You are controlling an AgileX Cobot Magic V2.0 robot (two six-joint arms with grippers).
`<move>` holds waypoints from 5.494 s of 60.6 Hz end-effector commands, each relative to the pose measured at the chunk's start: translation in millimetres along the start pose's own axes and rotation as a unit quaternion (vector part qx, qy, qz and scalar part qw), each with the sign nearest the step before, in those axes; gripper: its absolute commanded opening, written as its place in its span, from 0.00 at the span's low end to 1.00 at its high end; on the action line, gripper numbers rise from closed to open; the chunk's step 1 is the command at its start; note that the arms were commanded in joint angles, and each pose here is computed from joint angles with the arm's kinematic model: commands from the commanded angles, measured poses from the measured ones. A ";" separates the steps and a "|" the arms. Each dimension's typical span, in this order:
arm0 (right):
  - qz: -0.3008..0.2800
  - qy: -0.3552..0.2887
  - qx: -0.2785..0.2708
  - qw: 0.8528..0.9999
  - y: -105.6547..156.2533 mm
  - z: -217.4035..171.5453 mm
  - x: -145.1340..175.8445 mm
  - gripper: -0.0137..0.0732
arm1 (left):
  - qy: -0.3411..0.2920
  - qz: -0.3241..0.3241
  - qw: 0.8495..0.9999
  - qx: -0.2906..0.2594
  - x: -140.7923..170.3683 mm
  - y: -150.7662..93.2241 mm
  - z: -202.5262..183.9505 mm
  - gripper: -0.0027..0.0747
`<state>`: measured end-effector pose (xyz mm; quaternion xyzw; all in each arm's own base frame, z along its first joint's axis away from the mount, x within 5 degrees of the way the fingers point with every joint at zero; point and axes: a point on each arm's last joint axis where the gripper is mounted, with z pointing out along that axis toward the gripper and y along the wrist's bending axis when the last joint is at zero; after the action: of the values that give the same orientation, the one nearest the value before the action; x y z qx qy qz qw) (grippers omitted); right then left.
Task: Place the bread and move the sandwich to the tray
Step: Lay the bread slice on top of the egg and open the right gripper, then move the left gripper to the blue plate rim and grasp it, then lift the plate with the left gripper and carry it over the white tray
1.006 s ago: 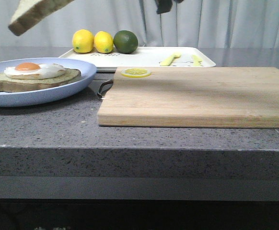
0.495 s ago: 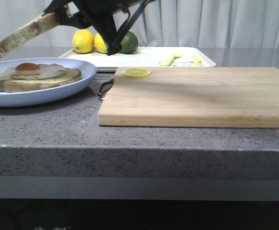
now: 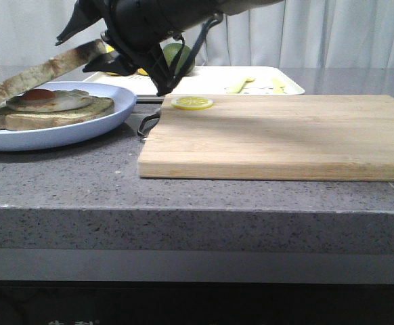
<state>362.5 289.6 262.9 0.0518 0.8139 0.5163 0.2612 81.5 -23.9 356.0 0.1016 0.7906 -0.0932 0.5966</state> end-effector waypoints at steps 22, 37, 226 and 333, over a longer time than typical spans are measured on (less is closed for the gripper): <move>-0.201 0.070 -0.001 0.977 32.0 -63.0 -25.2 0.64 | -0.043 -0.005 0.999 0.002 -13.8 -0.4 -1.0 0.58; -0.351 0.111 0.105 0.924 58.0 -132.2 -24.8 0.63 | -0.043 -0.005 0.999 0.002 -13.8 -0.4 -1.0 0.58; -0.495 -0.124 0.170 0.843 40.6 -364.4 116.0 0.63 | 0.338 -0.271 0.901 0.038 -5.1 132.4 262.8 0.58; -0.495 -0.124 0.170 0.843 40.6 -364.4 116.0 0.63 | 0.162 -0.301 0.933 0.113 -94.7 102.8 276.3 0.01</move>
<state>80.0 53.7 361.0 -0.2614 0.7913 0.1578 0.5297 392.1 9.4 327.4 -0.0424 0.9018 -0.2946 0.3135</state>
